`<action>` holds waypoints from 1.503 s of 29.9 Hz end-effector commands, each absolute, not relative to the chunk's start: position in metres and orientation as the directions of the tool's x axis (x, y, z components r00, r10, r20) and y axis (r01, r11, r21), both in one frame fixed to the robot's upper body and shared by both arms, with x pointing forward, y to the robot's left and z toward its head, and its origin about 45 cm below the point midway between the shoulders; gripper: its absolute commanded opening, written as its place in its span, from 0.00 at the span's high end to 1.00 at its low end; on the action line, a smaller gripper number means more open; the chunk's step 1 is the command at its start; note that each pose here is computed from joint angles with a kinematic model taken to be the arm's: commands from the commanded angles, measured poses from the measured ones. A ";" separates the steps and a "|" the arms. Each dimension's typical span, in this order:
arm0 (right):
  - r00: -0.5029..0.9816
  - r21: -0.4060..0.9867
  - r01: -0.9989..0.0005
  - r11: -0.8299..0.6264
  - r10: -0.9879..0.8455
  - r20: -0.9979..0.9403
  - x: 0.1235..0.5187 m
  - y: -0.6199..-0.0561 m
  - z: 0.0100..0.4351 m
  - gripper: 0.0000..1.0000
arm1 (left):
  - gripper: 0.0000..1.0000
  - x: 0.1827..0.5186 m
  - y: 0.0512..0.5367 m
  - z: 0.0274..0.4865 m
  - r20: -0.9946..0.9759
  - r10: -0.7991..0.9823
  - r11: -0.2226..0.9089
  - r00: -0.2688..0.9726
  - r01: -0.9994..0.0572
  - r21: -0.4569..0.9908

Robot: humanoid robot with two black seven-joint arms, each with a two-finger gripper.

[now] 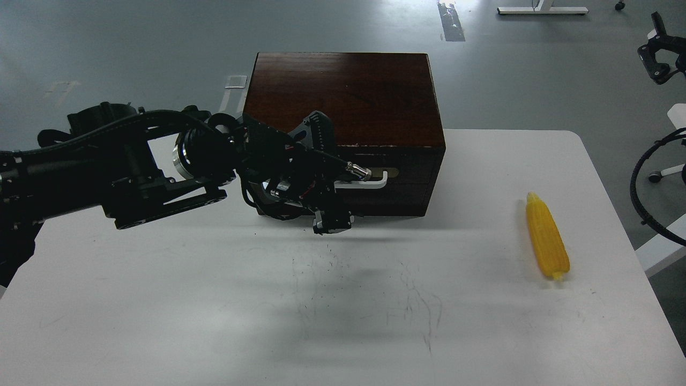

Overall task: Put corn in drawer with both arms
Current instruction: 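Reach the left gripper to the white drawer handle and grasp it, then pull the drawer handle toward the robot with the left gripper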

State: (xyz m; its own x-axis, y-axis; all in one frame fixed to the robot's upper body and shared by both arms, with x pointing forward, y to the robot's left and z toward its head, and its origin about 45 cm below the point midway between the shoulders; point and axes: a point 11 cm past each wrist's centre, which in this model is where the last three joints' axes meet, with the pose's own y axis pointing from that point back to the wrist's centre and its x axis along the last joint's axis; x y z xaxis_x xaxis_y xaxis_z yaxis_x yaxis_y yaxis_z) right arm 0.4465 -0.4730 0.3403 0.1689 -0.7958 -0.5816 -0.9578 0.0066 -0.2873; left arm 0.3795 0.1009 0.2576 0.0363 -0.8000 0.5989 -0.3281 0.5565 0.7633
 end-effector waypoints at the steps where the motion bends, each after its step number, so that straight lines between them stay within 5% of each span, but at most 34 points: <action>1: 0.168 -0.286 -0.958 0.006 -0.797 -0.580 0.446 -0.473 0.340 0.00 | 0.29 0.382 0.107 0.260 0.599 -0.800 0.551 0.043 -0.341 0.761; 15: 0.168 -0.291 -0.957 0.008 -0.800 -0.576 0.446 -0.475 0.343 0.00 | 0.29 0.382 0.122 0.250 0.584 -0.808 0.528 0.079 -0.342 0.777; 26: 0.166 -0.290 -0.957 0.010 -0.801 -0.575 0.445 -0.476 0.343 0.00 | 0.60 0.372 0.117 0.248 0.587 -0.807 0.549 0.071 -0.276 0.788; 45: 0.159 -0.291 -0.957 0.016 -0.808 -0.568 0.443 -0.482 0.346 0.00 | 0.59 0.349 0.107 0.246 0.574 -0.818 0.556 0.036 -0.206 0.805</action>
State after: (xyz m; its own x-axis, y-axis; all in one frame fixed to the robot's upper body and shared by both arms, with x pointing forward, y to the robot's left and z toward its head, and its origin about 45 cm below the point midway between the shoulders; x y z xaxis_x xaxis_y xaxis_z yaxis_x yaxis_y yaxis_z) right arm 0.4441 -0.4799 0.3449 0.1610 -0.8055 -0.5703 -0.9568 0.0145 -0.2905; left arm 0.3519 0.1074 0.2473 0.0386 -0.8153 0.5777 -0.2185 0.5573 0.8011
